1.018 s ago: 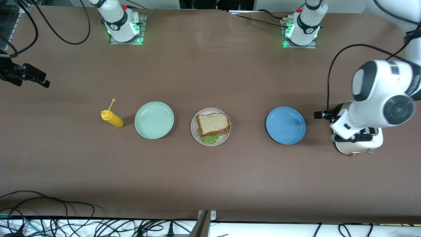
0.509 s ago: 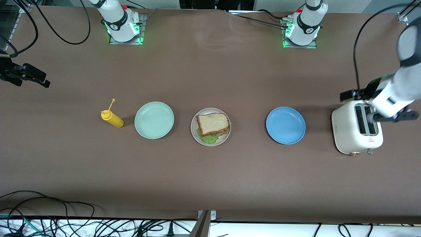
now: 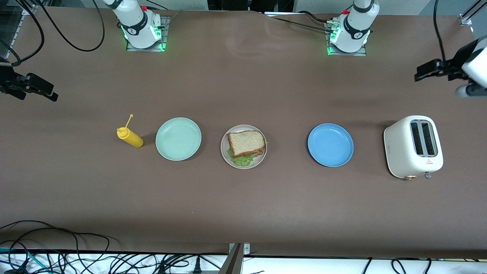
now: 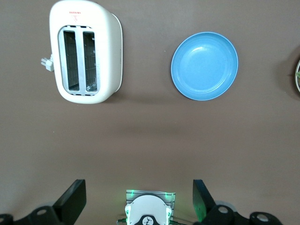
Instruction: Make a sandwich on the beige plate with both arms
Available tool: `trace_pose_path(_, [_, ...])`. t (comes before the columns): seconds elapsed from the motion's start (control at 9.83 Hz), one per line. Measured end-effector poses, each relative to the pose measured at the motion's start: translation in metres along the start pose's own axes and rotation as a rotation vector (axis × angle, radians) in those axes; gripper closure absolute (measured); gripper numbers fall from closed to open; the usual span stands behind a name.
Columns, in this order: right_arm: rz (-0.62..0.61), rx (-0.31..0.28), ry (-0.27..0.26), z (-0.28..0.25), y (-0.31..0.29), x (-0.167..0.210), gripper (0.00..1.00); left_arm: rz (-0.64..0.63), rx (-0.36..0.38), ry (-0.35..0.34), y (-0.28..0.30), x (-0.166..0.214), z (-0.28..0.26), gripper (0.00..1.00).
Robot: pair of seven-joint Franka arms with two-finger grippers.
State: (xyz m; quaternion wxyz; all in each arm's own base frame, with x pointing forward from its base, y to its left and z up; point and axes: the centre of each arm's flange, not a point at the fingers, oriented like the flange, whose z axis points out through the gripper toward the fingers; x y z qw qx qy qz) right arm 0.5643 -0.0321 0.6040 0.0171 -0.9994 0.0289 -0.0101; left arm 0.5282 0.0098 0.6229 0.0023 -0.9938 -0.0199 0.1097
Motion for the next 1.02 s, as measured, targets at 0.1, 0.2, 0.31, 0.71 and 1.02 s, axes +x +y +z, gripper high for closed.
trace_pose_path(0.1, [0.0,0.0,0.0,0.0,0.0,0.0,0.0,0.031,-0.001,0.011,-0.001,-0.003,-0.004,0.0])
trace_pose_path(0.2, [0.0,0.0,0.0,0.0,0.0,0.0,0.0,0.054,-0.001,0.029,-0.002,-0.002,-0.006,0.0])
trace_pose_path(0.31, [0.0,0.0,0.0,0.0,0.0,0.0,0.0,0.062,-0.001,0.051,-0.004,0.001,-0.008,0.0])
trace_pose_path(0.71, [0.0,0.0,0.001,0.0,0.0,0.0,0.0,0.068,0.0,0.052,-0.002,0.006,-0.005,0.0])
trace_pose_path(1.02, [0.0,0.0,0.001,0.0,0.0,0.0,0.0,0.072,0.001,0.04,-0.002,0.011,0.001,0.0])
